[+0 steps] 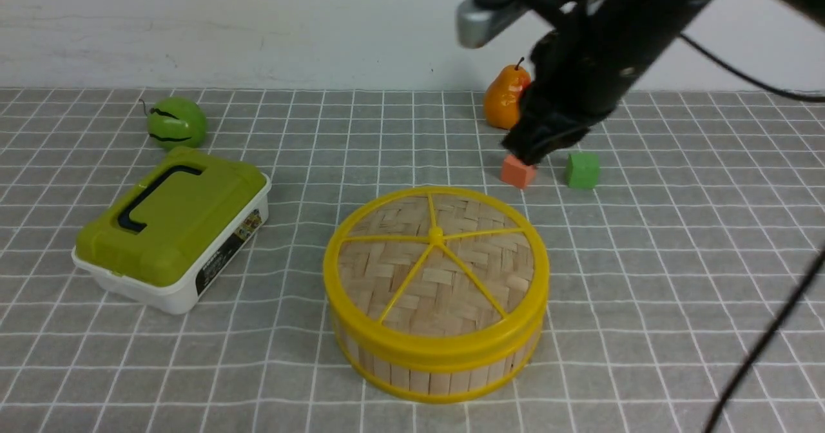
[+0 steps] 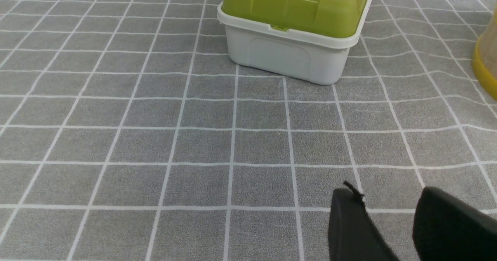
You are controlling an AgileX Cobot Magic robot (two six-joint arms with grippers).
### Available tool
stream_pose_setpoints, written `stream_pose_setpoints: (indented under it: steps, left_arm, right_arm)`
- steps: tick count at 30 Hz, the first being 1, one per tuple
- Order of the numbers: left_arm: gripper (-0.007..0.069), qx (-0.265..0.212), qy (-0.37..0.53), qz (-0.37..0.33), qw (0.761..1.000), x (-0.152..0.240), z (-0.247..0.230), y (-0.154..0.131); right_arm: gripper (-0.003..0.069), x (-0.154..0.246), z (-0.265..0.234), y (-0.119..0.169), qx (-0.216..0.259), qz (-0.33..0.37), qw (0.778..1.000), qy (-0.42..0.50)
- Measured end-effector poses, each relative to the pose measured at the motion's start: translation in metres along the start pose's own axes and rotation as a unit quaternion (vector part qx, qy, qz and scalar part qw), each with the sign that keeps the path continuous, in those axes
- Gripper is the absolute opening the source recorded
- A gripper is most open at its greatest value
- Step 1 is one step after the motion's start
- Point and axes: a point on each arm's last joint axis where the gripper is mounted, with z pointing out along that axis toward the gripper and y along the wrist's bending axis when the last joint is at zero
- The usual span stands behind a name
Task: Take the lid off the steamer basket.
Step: Use the right arm to lift the lid of the steamer
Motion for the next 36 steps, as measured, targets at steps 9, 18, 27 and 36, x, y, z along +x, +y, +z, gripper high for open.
stream_pose_setpoints:
  steps: [9,18,27,36]
  left_arm:
    - [0.0239,0.0,0.0,0.0,1.0,0.0,0.0,0.0]
    - [0.0239,0.0,0.0,0.0,1.0,0.0,0.0,0.0]
    - [0.0239,0.0,0.0,0.0,1.0,0.0,0.0,0.0]
    - [0.0239,0.0,0.0,0.0,1.0,0.0,0.0,0.0]
  right_arm:
    - [0.0266,-0.028,0.062,0.021,0.011,-0.016,1.0,0.025]
    - [0.0475,-0.025,0.086,0.021,0.011,0.005,0.999,0.05]
    - [0.0395,-0.023,0.104,0.024,-0.011,0.02,0.998,0.062]
    - [0.0327,-0.024,0.099,0.026,-0.003,0.048,0.997,0.058]
